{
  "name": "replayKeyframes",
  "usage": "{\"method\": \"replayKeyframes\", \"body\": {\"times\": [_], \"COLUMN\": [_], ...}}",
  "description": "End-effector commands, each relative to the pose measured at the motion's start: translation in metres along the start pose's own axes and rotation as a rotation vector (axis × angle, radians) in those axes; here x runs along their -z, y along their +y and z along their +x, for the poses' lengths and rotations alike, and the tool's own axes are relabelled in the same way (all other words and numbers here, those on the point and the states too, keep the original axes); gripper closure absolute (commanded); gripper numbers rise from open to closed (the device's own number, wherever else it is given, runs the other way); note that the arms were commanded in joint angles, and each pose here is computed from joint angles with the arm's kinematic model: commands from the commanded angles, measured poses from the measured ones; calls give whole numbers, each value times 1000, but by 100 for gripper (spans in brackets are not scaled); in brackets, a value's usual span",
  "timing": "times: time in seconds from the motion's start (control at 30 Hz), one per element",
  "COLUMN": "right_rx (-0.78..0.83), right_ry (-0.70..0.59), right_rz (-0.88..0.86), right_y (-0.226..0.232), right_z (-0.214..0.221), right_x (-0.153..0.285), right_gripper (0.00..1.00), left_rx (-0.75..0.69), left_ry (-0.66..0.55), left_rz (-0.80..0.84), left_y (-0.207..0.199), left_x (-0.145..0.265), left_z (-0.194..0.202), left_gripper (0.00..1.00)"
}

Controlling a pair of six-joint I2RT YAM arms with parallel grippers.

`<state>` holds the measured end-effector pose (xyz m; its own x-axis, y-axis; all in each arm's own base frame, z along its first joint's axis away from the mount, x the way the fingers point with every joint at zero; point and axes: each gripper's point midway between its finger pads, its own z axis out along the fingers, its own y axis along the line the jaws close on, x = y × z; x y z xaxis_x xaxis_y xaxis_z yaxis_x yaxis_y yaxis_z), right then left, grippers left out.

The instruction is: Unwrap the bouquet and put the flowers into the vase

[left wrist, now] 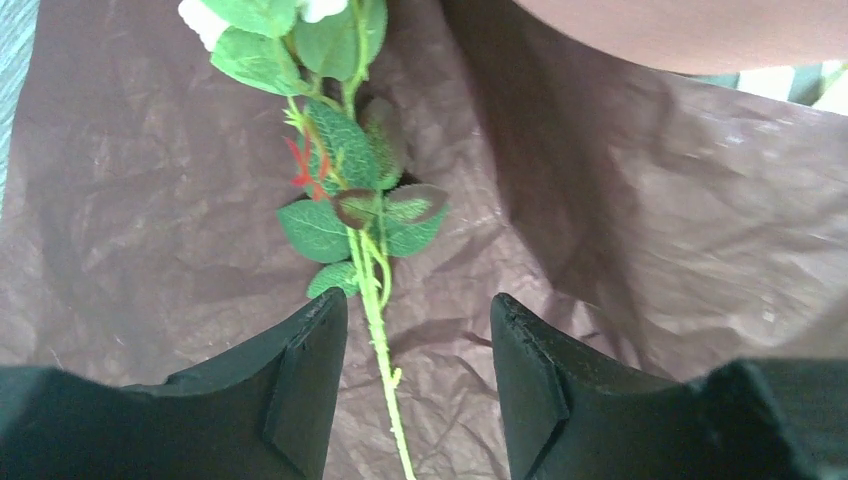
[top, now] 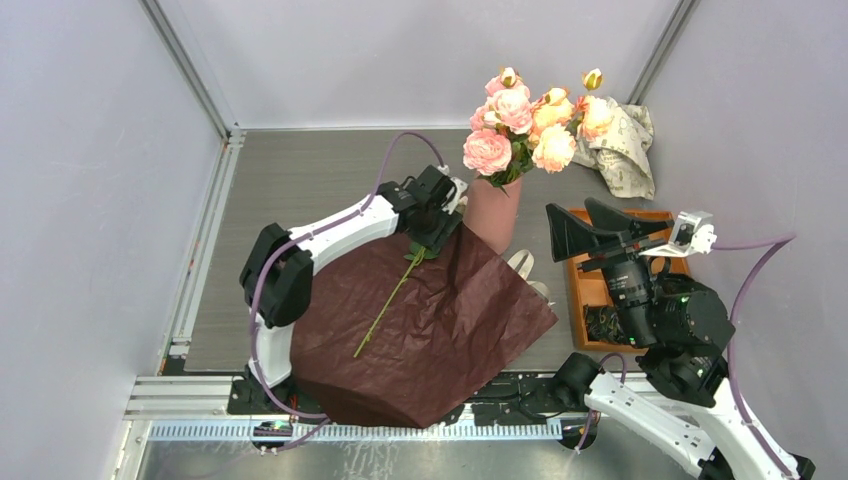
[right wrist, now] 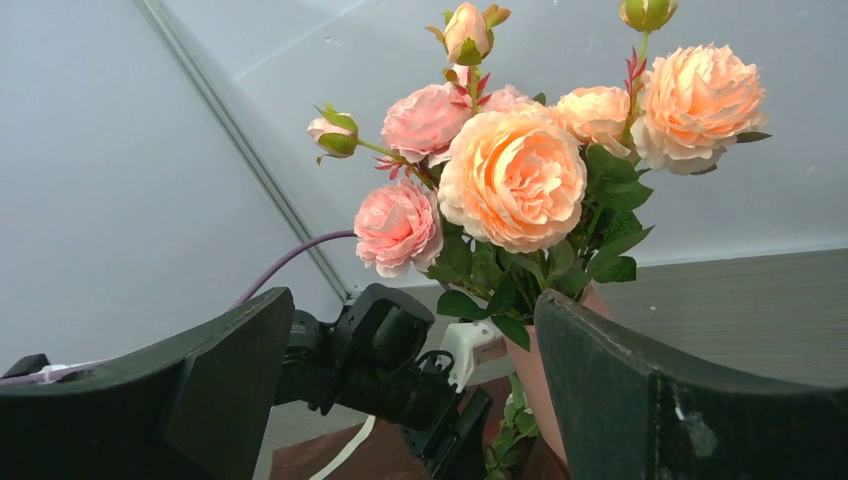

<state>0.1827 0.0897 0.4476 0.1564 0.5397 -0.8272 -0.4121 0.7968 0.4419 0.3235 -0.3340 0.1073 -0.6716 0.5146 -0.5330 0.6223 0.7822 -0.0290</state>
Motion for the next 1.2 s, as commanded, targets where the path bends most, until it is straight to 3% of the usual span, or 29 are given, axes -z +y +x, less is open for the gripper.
{"method": "replayKeyframes", "body": {"times": [0.0, 0.27, 0.7, 1.0, 1.17], "right_rx": [-15, -10, -10, -22, -28], "right_ry": [-17, -17, -14, -10, -2], "right_rz": [-13, -15, -9, -10, -11], "right_y": [1, 0, -1, 1, 2], "right_z": [-8, -9, -7, -6, -4], "right_x": [6, 8, 8, 6, 4], "right_gripper": [4, 4, 4, 4, 4], "left_rx": [-10, -18, -16, 24, 73], "left_ry": [-39, 7, 89, 102, 26], "left_rz": [53, 144, 131, 104, 68], "left_y": [16, 18, 25, 41, 53], "left_x": [-5, -41, -75, -81, -58], "left_z": [-22, -23, -1, 5, -11], "left_gripper": [44, 45, 50, 84, 92]}}
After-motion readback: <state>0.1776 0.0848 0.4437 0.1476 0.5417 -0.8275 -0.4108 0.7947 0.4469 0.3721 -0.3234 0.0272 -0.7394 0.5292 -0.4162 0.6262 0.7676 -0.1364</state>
